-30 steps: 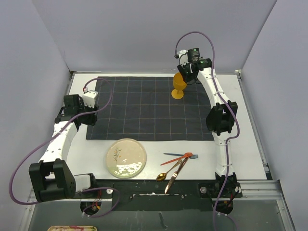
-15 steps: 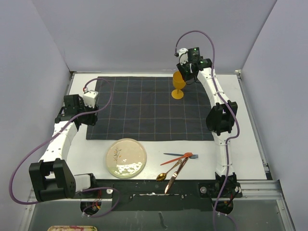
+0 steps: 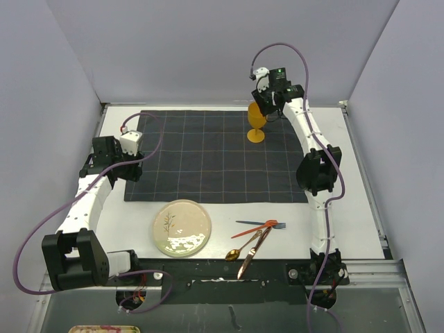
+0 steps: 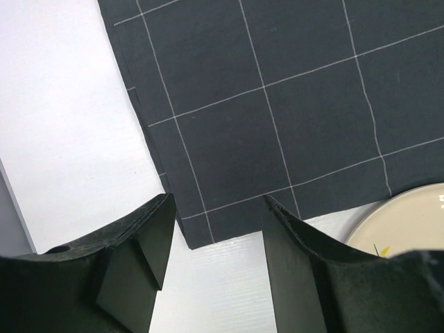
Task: Set the dinner table for one person
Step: Place the cup on the napkin, then pick up the plate at the center of the board.
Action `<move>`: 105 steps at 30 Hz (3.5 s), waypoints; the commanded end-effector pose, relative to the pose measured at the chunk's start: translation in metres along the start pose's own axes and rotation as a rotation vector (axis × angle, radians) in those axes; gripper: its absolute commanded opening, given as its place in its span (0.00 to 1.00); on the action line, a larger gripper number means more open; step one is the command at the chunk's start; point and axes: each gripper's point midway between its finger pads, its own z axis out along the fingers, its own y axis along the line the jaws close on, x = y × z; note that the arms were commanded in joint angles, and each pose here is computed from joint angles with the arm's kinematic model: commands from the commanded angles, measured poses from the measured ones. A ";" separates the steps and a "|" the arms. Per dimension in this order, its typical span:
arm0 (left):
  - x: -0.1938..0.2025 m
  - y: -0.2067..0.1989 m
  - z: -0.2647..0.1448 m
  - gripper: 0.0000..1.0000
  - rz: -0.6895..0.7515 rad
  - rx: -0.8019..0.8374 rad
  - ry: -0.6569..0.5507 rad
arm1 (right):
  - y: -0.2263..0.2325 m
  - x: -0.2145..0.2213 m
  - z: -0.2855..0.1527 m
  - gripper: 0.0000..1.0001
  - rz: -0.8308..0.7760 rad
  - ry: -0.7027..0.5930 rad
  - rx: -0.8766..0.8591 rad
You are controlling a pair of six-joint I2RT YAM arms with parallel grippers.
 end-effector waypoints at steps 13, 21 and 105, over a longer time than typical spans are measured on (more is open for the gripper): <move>-0.023 0.005 -0.004 0.54 0.032 -0.014 -0.074 | -0.014 -0.063 -0.061 0.36 -0.011 -0.198 0.087; -0.024 0.005 -0.007 0.54 0.035 -0.014 -0.076 | -0.016 -0.065 -0.068 0.36 -0.014 -0.209 0.098; 0.071 -0.042 -0.174 0.53 0.237 -0.147 -0.169 | 0.396 0.137 -0.093 0.38 -0.372 0.268 -0.919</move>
